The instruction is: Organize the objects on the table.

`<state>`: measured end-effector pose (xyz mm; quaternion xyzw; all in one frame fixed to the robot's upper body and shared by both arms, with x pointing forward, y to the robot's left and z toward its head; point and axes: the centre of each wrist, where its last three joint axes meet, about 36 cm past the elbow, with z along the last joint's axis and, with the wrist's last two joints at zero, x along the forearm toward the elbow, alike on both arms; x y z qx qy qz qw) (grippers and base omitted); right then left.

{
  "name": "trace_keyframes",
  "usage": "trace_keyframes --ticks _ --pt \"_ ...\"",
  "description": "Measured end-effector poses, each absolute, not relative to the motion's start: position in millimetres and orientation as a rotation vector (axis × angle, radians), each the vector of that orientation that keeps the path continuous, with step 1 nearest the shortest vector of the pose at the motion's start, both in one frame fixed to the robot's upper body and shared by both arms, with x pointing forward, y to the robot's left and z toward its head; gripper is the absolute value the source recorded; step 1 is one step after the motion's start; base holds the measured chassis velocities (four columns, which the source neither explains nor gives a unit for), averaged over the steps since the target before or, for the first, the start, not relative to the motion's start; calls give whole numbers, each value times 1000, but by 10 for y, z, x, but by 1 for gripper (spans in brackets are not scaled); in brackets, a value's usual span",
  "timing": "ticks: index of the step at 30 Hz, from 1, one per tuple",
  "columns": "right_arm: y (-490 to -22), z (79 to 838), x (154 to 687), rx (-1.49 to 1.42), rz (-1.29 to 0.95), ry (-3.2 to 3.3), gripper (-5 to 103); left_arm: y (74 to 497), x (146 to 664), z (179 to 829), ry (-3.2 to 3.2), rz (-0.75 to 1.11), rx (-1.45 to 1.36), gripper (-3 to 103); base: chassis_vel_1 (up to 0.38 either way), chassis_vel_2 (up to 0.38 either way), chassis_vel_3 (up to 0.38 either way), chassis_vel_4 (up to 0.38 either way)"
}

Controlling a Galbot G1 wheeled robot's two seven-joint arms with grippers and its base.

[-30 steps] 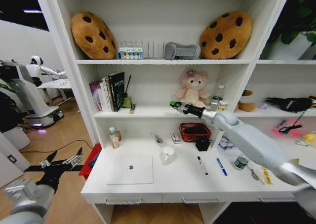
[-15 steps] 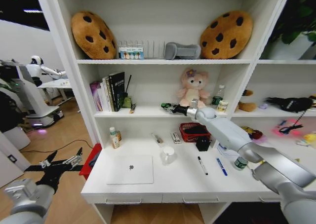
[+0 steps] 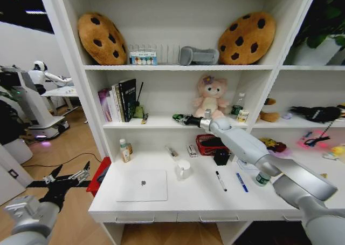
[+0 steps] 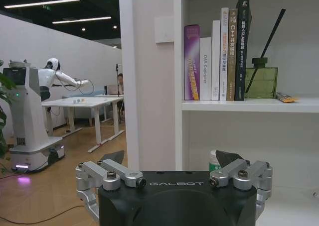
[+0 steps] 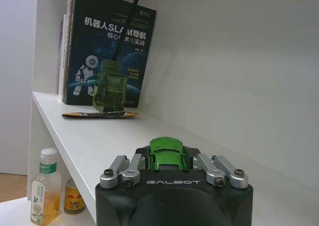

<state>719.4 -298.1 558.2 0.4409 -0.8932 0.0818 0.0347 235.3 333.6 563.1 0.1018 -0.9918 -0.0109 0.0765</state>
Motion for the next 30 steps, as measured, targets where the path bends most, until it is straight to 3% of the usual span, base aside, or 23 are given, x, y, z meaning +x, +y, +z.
trace_keyframes --ticks 3,5,10,13,16,17,21,30 --pt "-2961 5586 7202 1355 256 -2745 33 3336 2353 5631 -2973 -33 305 100 0 0 0 0" --pt "-2957 5585 7208 1354 259 -2744 38 3336 2353 5631 -2973 -33 305 100 0 0 0 0" --pt "-2945 5579 7219 1354 265 -2742 61 3336 2353 5631 -2973 -33 305 100 0 0 0 0" --pt "-2950 5583 7215 1355 267 -2743 66 3336 2353 5631 -2973 -33 305 100 0 0 0 0" --pt "-2956 5629 7199 1356 250 -2767 82 3336 2353 5631 -2973 -33 305 100 0 0 0 0" --pt "-2956 5629 7199 1356 250 -2767 82 3336 2353 5631 -2973 -33 305 100 0 0 0 0" --pt "-2822 5919 6927 1219 185 -2944 99 3336 2353 5631 -2973 -33 305 100 0 0 0 0" --pt "-2593 6288 5801 714 263 -3288 100 3336 2353 5631 -2973 -33 305 100 0 0 0 0"
